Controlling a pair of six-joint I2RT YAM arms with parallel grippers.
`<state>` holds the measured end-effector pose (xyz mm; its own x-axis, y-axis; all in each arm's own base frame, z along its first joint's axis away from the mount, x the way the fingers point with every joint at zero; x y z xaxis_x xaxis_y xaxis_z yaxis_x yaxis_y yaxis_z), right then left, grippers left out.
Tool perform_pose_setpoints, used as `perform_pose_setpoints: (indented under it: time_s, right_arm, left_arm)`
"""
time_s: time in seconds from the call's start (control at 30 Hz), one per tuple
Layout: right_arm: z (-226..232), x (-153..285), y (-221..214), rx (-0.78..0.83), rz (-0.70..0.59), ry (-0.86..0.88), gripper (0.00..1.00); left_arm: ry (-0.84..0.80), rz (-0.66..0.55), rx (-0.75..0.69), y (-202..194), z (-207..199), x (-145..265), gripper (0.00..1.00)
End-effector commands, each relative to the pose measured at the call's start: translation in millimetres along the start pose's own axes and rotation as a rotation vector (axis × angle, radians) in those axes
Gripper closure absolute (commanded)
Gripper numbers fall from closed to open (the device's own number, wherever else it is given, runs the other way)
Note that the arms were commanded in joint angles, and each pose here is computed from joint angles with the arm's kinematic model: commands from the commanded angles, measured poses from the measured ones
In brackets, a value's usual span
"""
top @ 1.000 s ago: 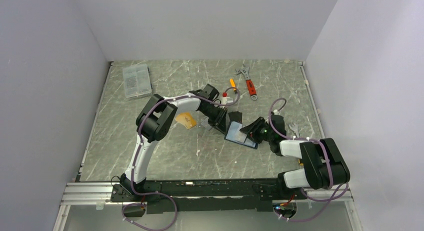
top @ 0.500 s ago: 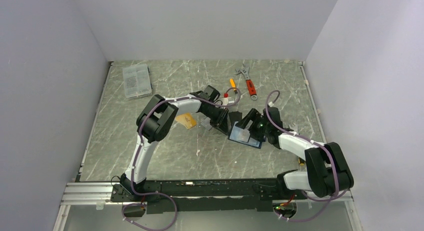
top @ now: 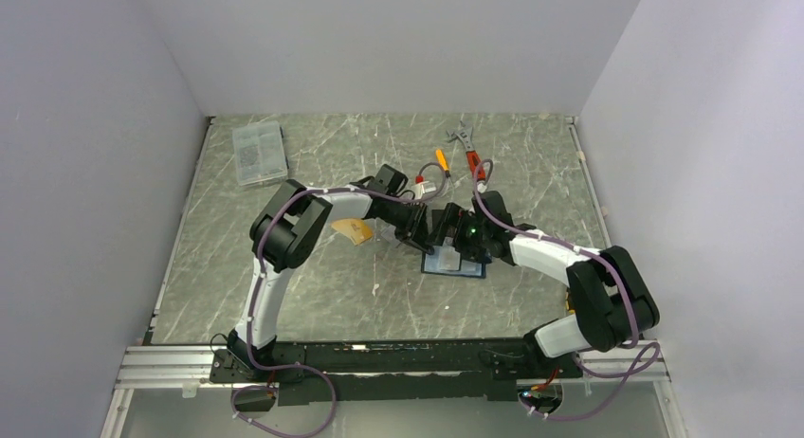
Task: Put the credit cards into the card holder
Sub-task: Insert the credit card into the card holder.
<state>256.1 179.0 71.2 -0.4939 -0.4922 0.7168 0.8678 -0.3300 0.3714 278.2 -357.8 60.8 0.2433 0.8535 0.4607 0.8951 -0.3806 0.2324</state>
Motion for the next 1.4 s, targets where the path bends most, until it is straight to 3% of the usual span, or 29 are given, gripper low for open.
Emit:
perform_pose_setpoints:
  time_s: [0.0,0.47,0.63,0.8,0.93,1.07,1.17,1.37]
  right_arm:
    - [-10,9,-20,0.043,0.101,-0.102,0.00]
    - [16,26,-8,0.062,0.128,-0.021,0.02]
    - [9,34,-2,0.011,0.083,-0.006,0.01]
    - [4,39,2,0.004,0.057,-0.042,0.01]
    - [-5,42,5,0.010,0.041,-0.117,0.06]
    - [-7,46,3,0.009,0.020,-0.113,0.24]
    - [-12,43,-4,-0.002,0.039,-0.120,0.49]
    - [-29,42,-8,-0.001,0.030,-0.206,0.71]
  left_arm:
    - [-0.097,-0.043,-0.072,9,-29,9,0.81]
    - [-0.071,-0.061,-0.073,5,-19,21,0.85]
    - [-0.066,-0.060,-0.071,5,-18,21,0.86]
    - [-0.061,-0.060,-0.080,5,-19,22,0.86]
    - [-0.065,-0.062,-0.082,4,-20,23,0.86]
    - [-0.065,-0.059,-0.080,2,-21,24,0.87]
    - [-0.061,-0.051,-0.083,0,-20,24,0.87]
    - [-0.049,-0.037,-0.092,-4,-19,26,0.88]
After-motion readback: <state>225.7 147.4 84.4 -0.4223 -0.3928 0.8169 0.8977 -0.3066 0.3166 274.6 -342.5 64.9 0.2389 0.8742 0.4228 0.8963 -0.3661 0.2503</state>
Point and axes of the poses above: each gripper's point midway between its finger pads, its own x axis back along the fingers, its own z axis along the line the jaws close on, y = z × x, the point moved 4 cm from there along x, back along the fingers, and after that the axes turned 3 degrees about x, right-handed, at the moved point
